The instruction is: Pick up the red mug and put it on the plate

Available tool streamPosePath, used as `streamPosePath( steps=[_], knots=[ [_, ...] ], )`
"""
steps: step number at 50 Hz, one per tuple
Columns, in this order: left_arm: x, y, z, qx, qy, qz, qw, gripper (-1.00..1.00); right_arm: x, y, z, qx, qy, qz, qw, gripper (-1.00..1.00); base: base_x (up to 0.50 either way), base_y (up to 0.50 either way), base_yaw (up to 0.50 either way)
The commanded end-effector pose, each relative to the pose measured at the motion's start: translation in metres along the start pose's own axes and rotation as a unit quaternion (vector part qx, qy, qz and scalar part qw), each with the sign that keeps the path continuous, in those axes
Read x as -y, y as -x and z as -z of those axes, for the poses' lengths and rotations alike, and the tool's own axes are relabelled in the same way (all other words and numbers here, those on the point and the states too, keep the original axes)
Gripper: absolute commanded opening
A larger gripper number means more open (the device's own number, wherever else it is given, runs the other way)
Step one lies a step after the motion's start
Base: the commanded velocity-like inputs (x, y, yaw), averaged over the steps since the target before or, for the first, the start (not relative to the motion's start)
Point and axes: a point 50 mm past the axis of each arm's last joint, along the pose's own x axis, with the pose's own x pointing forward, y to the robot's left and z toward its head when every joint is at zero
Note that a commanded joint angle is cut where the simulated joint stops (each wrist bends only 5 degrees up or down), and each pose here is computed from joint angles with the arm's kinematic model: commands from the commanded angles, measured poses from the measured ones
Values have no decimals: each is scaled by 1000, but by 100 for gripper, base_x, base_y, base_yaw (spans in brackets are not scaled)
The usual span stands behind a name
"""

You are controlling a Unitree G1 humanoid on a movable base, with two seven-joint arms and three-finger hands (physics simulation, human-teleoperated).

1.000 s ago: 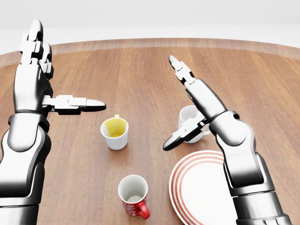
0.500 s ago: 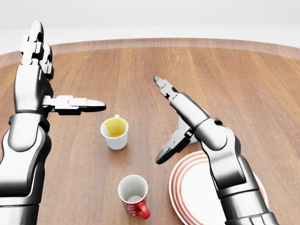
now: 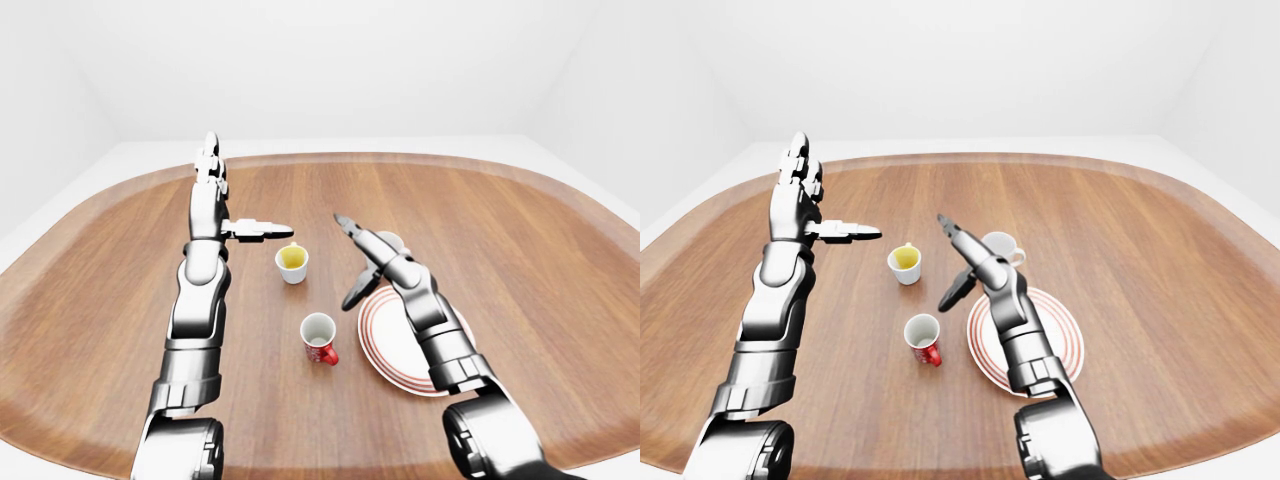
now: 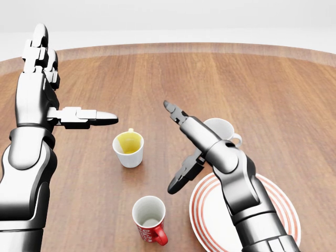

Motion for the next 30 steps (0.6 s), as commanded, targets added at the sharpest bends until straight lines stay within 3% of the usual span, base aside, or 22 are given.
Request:
streamPosePath(
  steps=[1, 30],
  knots=[
    [0, 0, 0, 0, -1, 0, 1000, 100, -12, -6, 5, -18, -1, -17, 1000, 100, 0, 0, 0],
    [0, -1, 0, 0, -1, 1, 1000, 100, -43, -15, 10, -48, 7, -61, 997, 100, 0, 0, 0]
  ],
)
